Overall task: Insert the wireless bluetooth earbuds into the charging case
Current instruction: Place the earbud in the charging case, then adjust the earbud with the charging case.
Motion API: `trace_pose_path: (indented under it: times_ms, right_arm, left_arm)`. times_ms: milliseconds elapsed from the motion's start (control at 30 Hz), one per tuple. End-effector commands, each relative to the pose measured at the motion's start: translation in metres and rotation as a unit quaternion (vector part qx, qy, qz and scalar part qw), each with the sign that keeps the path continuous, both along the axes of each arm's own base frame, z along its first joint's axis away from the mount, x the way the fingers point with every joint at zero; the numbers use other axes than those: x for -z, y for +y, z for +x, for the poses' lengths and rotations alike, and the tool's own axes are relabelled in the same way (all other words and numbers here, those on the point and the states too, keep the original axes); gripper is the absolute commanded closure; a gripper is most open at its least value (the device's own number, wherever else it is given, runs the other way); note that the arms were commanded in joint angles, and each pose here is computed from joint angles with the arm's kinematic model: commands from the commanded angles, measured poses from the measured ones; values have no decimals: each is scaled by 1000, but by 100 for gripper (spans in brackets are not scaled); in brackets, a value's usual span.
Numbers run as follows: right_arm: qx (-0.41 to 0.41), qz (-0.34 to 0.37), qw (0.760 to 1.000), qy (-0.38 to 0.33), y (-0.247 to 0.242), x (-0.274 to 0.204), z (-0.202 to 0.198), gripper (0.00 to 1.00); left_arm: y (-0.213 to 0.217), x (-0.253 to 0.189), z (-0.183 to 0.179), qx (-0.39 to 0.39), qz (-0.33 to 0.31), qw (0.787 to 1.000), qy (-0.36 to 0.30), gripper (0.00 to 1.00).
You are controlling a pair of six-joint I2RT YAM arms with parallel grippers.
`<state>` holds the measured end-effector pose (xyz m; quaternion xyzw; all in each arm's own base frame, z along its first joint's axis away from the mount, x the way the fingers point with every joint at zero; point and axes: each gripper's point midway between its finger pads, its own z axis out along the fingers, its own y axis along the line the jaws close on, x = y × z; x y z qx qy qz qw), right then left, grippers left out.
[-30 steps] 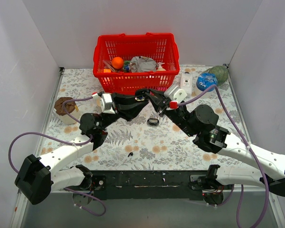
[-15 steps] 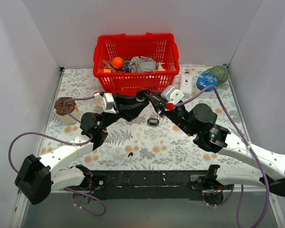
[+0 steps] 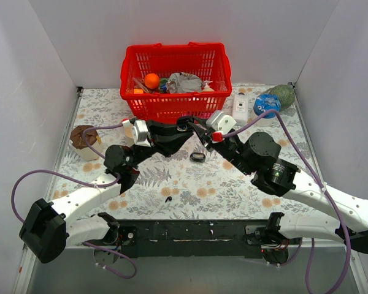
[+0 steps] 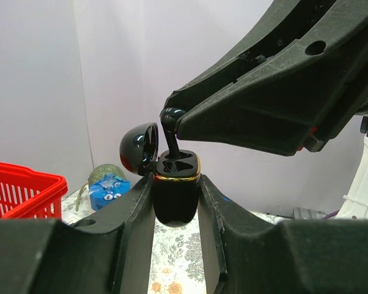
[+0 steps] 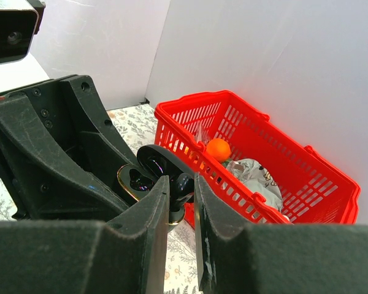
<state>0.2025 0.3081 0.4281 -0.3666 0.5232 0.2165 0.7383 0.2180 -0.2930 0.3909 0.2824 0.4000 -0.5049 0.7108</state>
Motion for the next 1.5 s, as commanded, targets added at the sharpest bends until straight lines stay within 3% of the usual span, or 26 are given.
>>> trace_pose_path:
  times_ms: [0, 100, 267, 733, 833, 900, 967, 1300, 1467]
  right_arm:
    - [-17, -21, 1000, 12, 3, 7, -6, 96]
    - [-18, -19, 1000, 12, 2, 6, -7, 84]
    - [-18, -14, 1000, 14, 3, 2, -6, 74]
    - [-8, 4, 1000, 17, -3, -7, -6, 56]
    - [-11, 33, 999, 21, -8, -20, -9, 44]
    - [-8, 51, 998, 26, -13, -30, -10, 25]
    - [0, 75, 996, 38, -19, -42, -9, 13]
    - [84, 181, 978, 54, -74, -60, 2, 7]
    - [96, 141, 982, 80, -67, -38, 8, 11]
  left_arm:
    - [8, -25, -5, -10, -32, 999, -30, 100]
    - [8, -24, -4, -11, -32, 999, -30, 100]
    - [8, -23, -4, -11, -32, 999, -28, 100]
    - [7, -20, -2, -12, -33, 999, -23, 100]
    - [7, -18, 0, -14, -30, 999, -19, 100]
    - [7, -15, 0, -15, -29, 999, -15, 100]
    - [7, -13, 1, -17, -28, 999, -13, 100]
    - [12, -7, -4, -18, -29, 999, -11, 100]
    - [15, -8, -12, -10, -33, 999, -19, 100]
